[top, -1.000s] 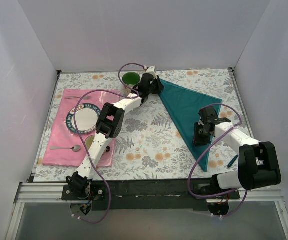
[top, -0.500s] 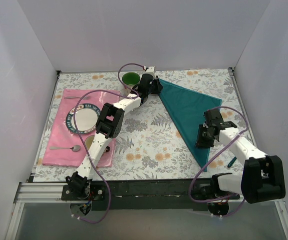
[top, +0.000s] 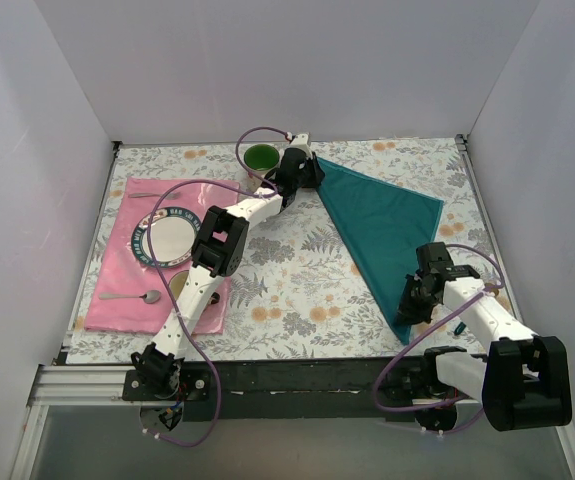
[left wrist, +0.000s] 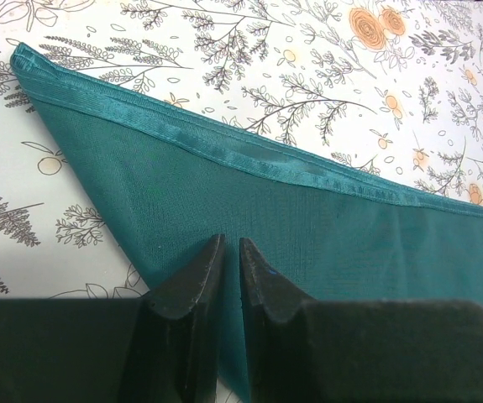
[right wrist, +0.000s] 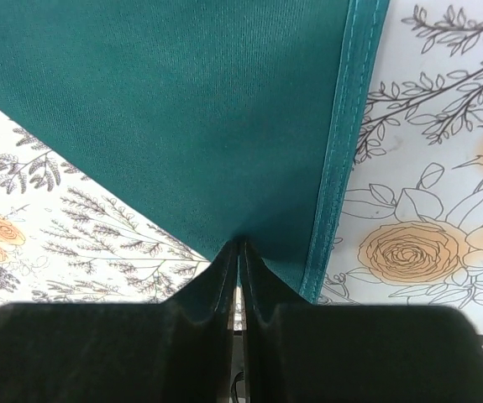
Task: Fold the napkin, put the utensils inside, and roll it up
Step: Fold the napkin
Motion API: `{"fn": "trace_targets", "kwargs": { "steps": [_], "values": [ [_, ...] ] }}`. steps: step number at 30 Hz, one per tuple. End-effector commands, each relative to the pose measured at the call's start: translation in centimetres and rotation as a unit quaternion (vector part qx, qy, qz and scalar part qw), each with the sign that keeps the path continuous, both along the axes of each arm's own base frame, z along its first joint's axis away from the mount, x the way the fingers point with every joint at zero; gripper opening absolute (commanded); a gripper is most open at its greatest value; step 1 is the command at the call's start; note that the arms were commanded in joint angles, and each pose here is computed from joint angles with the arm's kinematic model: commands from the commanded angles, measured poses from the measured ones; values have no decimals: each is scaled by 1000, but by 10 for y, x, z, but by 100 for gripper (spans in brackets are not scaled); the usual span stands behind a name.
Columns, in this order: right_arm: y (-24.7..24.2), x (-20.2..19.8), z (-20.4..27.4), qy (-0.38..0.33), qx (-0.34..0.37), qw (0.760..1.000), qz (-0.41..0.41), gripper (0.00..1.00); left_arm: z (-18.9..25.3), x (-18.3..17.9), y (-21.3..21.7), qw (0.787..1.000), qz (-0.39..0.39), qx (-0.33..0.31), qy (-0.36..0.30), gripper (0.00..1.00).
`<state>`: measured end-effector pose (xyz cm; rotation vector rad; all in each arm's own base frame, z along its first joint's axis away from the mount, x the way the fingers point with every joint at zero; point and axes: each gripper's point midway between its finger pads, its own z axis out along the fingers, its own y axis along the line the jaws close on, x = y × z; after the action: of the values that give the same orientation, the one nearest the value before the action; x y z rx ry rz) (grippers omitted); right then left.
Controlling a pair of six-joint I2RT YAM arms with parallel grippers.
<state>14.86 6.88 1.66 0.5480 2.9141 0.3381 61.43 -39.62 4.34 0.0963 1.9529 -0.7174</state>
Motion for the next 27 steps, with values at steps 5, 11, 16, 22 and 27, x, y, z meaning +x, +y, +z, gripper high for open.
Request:
{"fn": "trace_targets", "kwargs": {
  "steps": [5,11,16,22,27],
  "values": [
    [-3,21,26,-31,-12,999,5,11,34,1,-2,1000,0,-15,-12,12],
    [17,71,61,-156,30,983,95,26,87,-11,-10,997,-9,-78,-6,12],
    [22,122,87,-204,21,967,151,46,141,-30,-32,994,-54,-98,-19,22],
    [40,182,100,-234,24,954,188,55,220,-63,-27,992,-74,-97,-40,41],
    [77,207,85,-218,-17,947,236,63,262,-99,8,996,-52,-67,-18,47]
  ]
}}
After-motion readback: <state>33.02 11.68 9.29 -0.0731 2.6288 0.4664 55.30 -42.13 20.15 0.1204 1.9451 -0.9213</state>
